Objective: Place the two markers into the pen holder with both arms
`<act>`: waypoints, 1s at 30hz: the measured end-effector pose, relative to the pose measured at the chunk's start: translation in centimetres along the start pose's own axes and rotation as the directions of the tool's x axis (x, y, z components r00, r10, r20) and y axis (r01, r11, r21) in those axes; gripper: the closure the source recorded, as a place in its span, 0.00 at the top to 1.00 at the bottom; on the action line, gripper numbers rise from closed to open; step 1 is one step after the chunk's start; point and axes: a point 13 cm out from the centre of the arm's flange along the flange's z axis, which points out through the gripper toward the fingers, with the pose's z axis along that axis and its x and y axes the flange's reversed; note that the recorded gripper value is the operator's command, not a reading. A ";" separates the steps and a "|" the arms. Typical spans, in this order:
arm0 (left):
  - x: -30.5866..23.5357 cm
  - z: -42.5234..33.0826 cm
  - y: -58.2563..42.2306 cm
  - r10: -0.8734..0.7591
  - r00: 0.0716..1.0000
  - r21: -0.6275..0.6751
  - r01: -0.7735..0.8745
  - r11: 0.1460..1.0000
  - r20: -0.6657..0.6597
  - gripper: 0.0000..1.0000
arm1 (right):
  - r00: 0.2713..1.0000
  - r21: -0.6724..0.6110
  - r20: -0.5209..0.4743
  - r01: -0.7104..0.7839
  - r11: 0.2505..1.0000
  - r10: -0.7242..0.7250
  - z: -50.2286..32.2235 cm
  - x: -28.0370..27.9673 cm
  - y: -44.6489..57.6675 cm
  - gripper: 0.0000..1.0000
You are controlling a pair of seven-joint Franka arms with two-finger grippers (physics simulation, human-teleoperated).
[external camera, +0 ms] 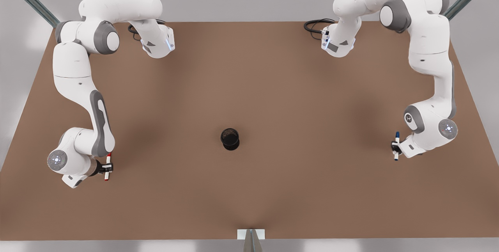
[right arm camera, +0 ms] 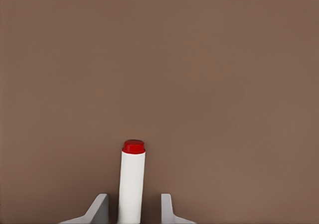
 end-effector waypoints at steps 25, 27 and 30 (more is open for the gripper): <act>-23.3 -17.1 -69.9 -0.165 0.814 0.719 -0.373 0.587 0.557 0.21 | 0.979 0.067 0.161 0.113 0.991 -0.123 -27.1 -3.9 8.5 0.21; -23.4 -15.7 -69.7 -0.160 0.804 0.699 -0.378 0.607 0.573 0.21 | 0.978 0.057 0.164 0.124 0.991 -0.132 -28.7 -3.6 10.0 0.21; -23.4 -14.0 -70.3 -0.140 0.788 0.668 -0.397 0.630 0.600 0.21 | 0.975 0.045 0.165 0.140 0.989 -0.145 -30.2 -3.4 12.0 0.21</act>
